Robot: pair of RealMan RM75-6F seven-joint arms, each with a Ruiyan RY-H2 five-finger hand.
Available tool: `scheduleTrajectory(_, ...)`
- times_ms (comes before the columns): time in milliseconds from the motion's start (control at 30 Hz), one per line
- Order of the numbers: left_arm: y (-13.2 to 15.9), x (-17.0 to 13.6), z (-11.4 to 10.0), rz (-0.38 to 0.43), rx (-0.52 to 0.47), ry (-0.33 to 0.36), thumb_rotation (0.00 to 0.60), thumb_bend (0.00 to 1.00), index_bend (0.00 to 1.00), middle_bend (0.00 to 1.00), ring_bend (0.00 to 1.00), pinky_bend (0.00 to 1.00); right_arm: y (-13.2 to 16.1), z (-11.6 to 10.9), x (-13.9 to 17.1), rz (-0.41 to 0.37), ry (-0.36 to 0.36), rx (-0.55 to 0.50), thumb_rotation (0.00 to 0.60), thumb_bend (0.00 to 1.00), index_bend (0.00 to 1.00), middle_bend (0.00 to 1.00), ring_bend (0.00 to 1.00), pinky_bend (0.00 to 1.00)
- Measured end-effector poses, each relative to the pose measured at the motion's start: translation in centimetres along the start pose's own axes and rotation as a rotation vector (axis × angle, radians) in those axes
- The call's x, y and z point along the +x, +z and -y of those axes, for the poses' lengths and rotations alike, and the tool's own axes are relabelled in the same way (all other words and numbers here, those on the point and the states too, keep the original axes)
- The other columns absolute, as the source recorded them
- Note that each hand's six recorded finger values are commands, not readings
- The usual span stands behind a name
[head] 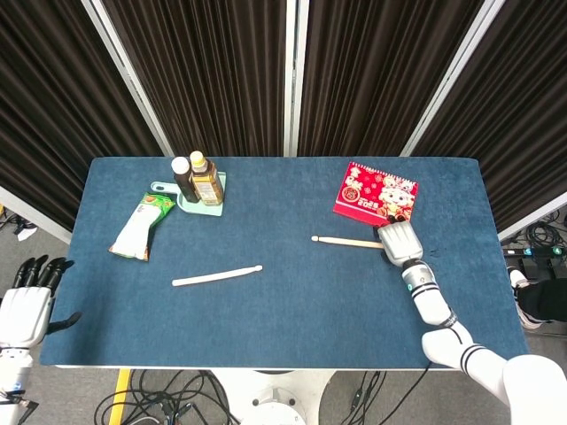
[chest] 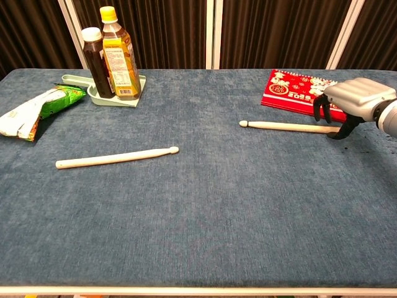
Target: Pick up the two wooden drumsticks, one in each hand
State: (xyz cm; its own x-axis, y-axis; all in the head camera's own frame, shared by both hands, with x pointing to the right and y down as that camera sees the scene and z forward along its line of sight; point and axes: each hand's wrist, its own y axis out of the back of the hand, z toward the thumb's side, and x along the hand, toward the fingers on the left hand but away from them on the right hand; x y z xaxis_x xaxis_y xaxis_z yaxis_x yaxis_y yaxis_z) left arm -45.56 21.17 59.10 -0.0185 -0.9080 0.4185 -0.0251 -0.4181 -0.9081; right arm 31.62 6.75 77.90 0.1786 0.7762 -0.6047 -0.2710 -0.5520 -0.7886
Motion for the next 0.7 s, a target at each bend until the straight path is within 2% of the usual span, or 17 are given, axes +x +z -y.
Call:
scheduleTrajectory(500,-0.04,0.25,0.07,-0.001,-0.003,-0.002,0.600,0.10,0.18,0.15,0.05,0.09,-0.08,0.73,-0.64,0.010,0.012,0.009,0.600,0.24,0.47,0.51,0.23,0.27)
scheduleTrajectory(700,-0.03,0.22,0.15,0.001,-0.003,-0.002,0.600,0.10,0.18,0.15,0.05,0.09,0.23,0.98,-0.86,0.004,0.022,0.008,0.600,0.37,0.50,0.52,0.26,0.28)
